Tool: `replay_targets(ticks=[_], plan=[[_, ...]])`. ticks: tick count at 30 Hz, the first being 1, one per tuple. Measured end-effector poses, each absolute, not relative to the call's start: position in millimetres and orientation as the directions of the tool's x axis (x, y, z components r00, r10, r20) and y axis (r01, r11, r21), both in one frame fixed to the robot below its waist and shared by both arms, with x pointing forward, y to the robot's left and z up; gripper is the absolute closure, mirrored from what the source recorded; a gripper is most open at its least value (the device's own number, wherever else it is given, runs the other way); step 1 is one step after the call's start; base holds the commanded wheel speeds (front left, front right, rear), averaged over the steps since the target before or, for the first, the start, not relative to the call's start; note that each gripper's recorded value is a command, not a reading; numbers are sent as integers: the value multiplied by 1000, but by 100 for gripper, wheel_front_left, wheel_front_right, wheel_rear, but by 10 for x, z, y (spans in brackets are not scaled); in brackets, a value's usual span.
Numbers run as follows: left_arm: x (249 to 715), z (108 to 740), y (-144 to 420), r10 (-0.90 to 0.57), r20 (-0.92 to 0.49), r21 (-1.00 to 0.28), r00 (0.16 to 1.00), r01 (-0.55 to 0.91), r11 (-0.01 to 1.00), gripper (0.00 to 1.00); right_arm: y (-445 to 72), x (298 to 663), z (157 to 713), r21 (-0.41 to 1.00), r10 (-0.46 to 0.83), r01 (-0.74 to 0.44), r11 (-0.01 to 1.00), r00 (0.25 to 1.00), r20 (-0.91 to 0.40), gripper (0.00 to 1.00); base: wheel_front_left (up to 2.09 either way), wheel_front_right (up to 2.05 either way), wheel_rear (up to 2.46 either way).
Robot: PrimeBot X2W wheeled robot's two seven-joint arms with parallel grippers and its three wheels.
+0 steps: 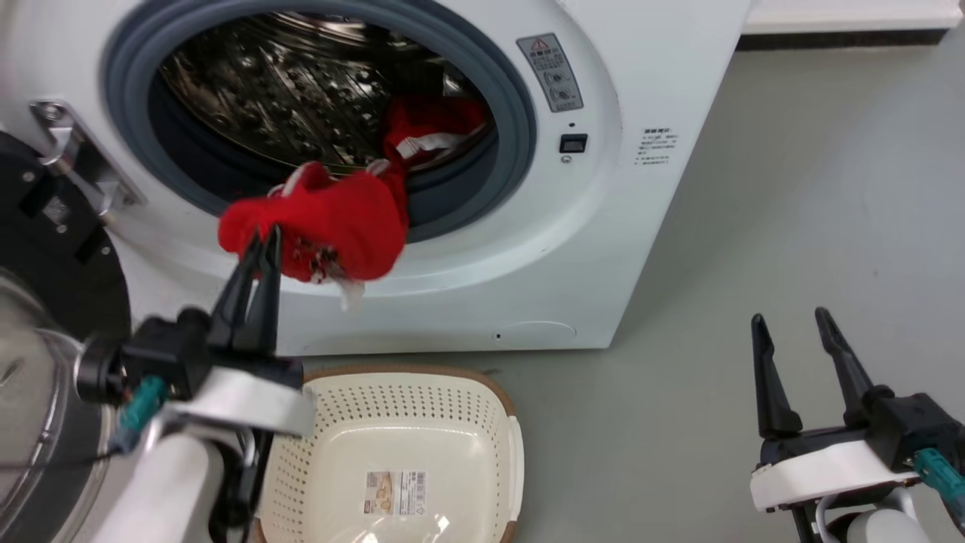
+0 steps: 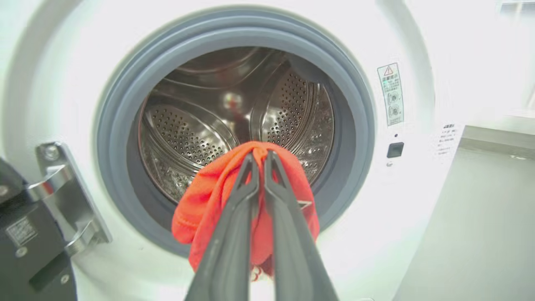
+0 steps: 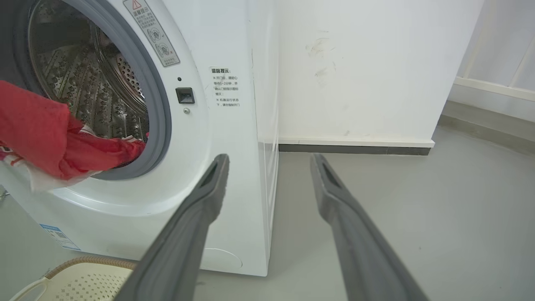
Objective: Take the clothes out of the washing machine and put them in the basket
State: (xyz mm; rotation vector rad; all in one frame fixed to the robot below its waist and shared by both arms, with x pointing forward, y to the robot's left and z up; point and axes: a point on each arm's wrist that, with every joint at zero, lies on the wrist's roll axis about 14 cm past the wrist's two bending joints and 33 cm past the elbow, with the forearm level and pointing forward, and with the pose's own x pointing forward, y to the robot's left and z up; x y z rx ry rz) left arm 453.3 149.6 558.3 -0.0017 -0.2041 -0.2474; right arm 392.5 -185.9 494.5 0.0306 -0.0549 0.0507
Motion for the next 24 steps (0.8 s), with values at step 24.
replay_targets(ticks=[24], plan=[[3413,3272,1354,-344,-649,-237,678,250,939,100,-1790,3986,4693,8,75,-74,997,997,-16,0,0,0,0]])
